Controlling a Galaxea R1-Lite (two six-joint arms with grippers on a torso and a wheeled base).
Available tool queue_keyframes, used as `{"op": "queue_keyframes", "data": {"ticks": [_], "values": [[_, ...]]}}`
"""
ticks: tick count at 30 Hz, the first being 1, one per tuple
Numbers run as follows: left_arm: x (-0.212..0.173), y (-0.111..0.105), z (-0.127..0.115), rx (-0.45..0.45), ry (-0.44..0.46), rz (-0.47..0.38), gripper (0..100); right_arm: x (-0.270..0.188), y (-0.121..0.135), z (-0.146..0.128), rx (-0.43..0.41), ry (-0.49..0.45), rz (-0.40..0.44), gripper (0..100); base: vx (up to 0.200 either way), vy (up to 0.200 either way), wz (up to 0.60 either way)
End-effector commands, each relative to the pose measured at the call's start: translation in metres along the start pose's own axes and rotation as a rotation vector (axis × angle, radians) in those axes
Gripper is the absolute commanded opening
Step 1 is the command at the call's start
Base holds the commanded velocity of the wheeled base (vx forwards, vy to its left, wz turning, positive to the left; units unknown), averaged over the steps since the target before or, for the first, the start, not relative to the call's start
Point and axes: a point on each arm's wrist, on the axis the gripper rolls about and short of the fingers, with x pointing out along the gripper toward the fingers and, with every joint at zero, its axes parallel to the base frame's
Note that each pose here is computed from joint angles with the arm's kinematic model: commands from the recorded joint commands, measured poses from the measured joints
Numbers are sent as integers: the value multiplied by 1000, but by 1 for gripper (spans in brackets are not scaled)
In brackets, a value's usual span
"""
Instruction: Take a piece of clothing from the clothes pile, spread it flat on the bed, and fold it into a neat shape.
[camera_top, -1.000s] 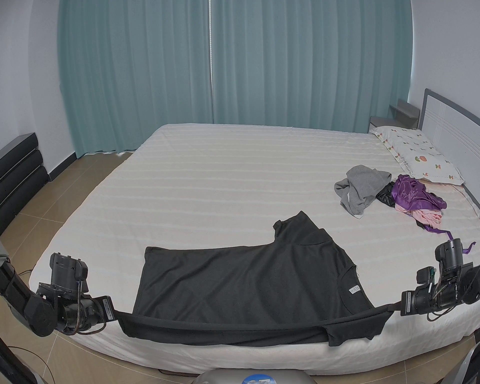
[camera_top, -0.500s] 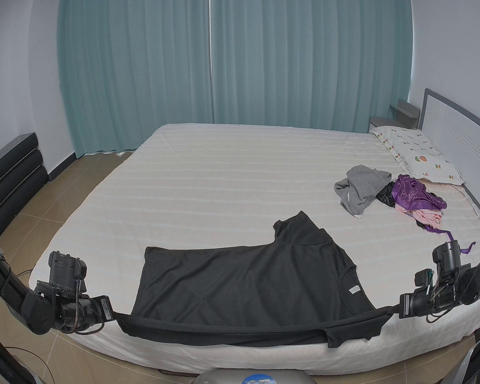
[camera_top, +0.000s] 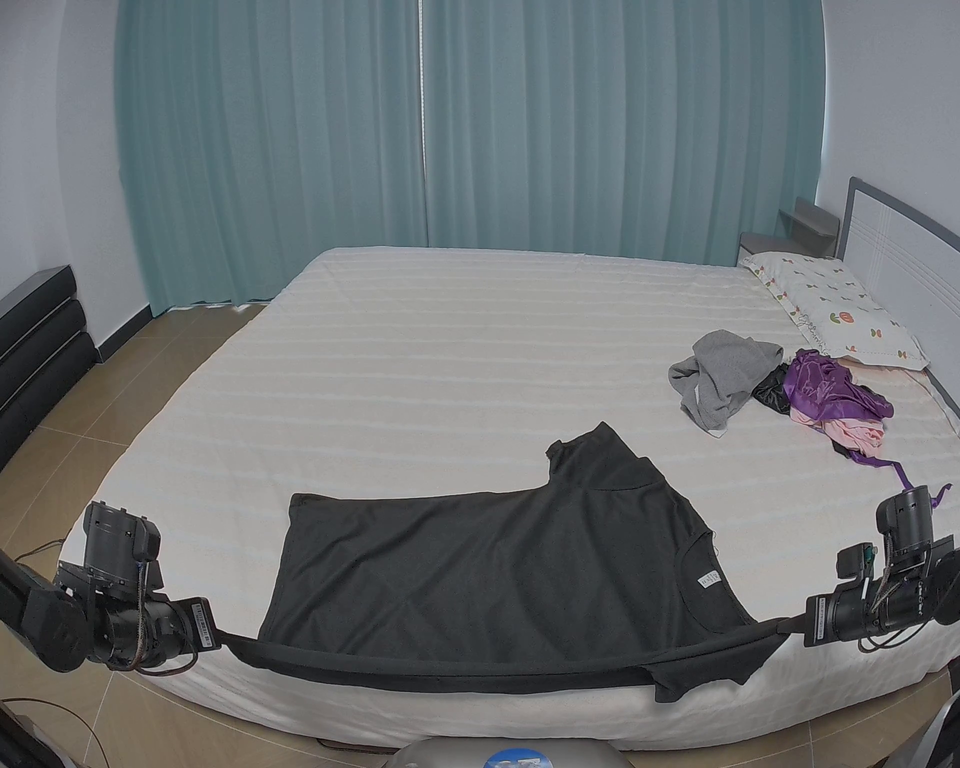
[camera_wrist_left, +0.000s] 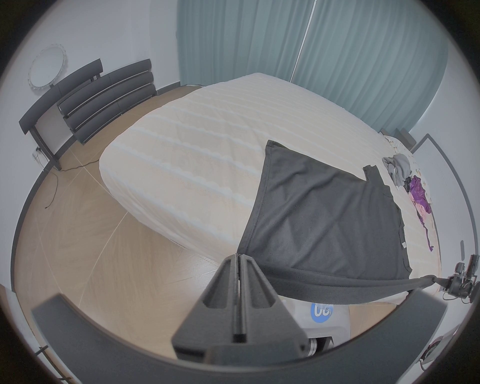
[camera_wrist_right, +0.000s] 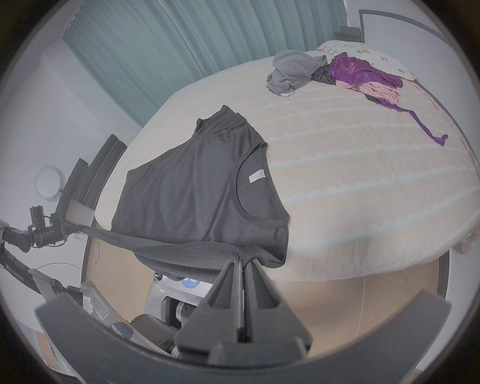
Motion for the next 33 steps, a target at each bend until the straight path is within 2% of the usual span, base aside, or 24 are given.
{"op": "queue_keyframes", "data": {"ticks": [1, 17, 25, 33], "values": [[10, -3, 3, -4, 22, 7, 0, 5, 0, 4, -5, 8, 3, 0, 0, 0, 0], [62, -19, 26, -19, 87, 37, 0, 51, -9, 46, 10, 34, -3, 0, 0, 0, 0], [82, -28, 44, -37, 40, 26, 0, 78, -15, 58, 34, 56, -8, 0, 0, 0, 0], [64, -28, 52, -40, -16, 8, 0, 83, -16, 60, 44, 59, -6, 0, 0, 0, 0]]}}
